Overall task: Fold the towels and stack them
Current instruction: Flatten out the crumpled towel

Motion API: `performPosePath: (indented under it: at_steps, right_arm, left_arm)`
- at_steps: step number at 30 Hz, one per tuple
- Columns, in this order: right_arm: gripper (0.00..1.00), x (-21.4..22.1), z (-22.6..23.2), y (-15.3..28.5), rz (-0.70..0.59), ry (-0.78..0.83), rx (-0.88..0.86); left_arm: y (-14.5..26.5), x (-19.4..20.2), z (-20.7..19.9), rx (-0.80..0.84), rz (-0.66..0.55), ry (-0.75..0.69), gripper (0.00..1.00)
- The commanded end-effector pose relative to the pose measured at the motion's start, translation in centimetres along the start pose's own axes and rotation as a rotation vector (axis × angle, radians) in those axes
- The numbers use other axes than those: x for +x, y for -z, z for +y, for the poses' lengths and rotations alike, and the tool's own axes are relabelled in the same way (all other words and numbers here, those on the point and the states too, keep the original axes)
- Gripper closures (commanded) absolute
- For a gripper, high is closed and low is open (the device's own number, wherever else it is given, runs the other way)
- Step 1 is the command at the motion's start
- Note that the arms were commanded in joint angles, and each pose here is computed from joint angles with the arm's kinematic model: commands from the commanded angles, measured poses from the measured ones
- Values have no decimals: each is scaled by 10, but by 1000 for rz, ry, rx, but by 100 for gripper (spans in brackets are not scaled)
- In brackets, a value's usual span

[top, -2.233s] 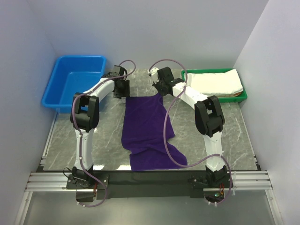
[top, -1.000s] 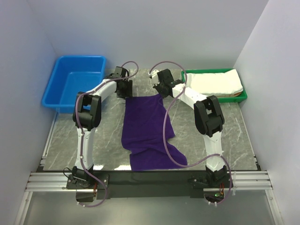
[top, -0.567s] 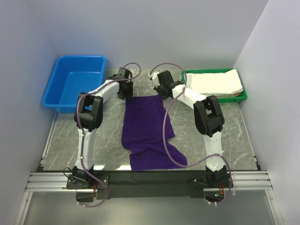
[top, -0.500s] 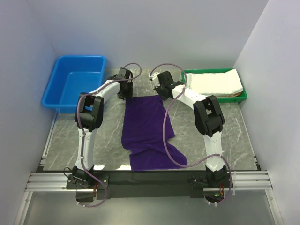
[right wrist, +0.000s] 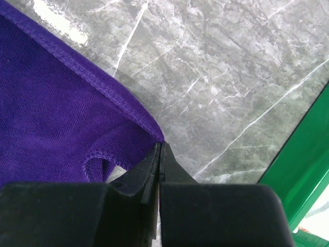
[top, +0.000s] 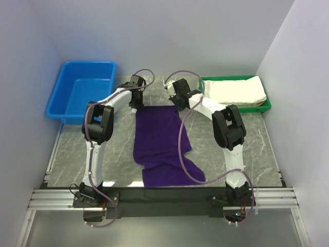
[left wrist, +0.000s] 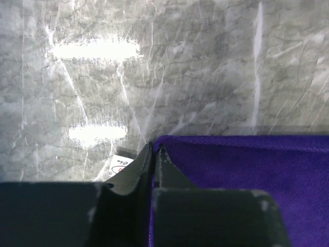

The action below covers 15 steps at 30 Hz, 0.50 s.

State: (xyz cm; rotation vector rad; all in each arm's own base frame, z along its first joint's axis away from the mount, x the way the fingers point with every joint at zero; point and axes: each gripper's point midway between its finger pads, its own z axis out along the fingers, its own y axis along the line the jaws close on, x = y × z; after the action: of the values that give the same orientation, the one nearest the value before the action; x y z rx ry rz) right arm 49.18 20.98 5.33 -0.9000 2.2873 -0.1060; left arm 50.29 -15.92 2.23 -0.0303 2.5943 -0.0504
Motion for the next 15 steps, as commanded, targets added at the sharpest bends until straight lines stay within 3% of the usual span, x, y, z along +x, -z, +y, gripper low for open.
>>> performPosePath:
  at_steps: [1, 6, 15]
  right_arm:
    - [100, -23, -16, 14, -65, -3, 58]
    - [100, -35, -33, 15, -76, 14, 135]
    - [100, -74, -101, 32, -159, 58, 441]
  left_arm:
    - [-26, 69, 19, -76, 207, -33, 96]
    - [-11, 40, 23, -110, 116, -42, 99]
    - [44, -68, 29, -126, -202, 2, 99]
